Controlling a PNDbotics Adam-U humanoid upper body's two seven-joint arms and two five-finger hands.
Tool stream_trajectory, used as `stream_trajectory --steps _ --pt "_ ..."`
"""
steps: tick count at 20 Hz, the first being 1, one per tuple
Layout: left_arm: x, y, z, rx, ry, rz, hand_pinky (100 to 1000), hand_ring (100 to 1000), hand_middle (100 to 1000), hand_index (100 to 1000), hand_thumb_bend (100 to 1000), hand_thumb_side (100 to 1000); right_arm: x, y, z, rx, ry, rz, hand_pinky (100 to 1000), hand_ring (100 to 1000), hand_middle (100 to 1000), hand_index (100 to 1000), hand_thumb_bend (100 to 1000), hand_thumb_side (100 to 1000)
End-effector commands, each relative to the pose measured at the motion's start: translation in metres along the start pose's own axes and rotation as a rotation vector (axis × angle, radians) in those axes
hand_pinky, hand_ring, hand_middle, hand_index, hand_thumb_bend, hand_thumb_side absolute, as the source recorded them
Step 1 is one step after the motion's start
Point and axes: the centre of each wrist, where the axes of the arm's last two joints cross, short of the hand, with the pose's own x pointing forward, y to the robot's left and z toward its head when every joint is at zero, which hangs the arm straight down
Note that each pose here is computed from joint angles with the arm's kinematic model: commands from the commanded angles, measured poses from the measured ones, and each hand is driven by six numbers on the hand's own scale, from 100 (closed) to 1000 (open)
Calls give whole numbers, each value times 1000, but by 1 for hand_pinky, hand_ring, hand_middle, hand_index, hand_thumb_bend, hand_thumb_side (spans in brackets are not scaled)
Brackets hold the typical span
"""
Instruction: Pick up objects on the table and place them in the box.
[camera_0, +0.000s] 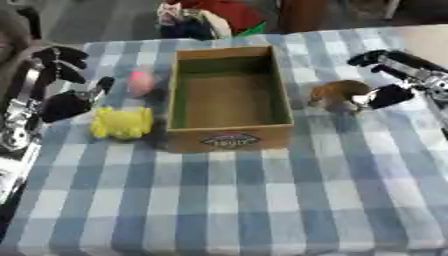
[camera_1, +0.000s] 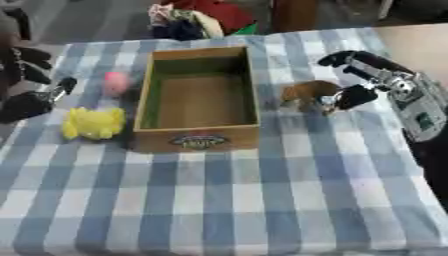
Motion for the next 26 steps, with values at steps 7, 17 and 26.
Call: stream_trajectory --steps 7,17,26 --pt "10 7 -4 6 -38 -4 643 506 549 689 502 175 -10 1 -4 4 42 18 753 801 756 829 240 242" --pt "9 7 -4 5 -36 -5 643 507 550 689 501 176 -10 -4 -1 -26 34 38 434 366 285 385 100 100" --pt "8 8 -3 8 -33 -9 644 508 550 689 500 176 27 -45 2 -146 -107 90 404 341 258 366 100 100"
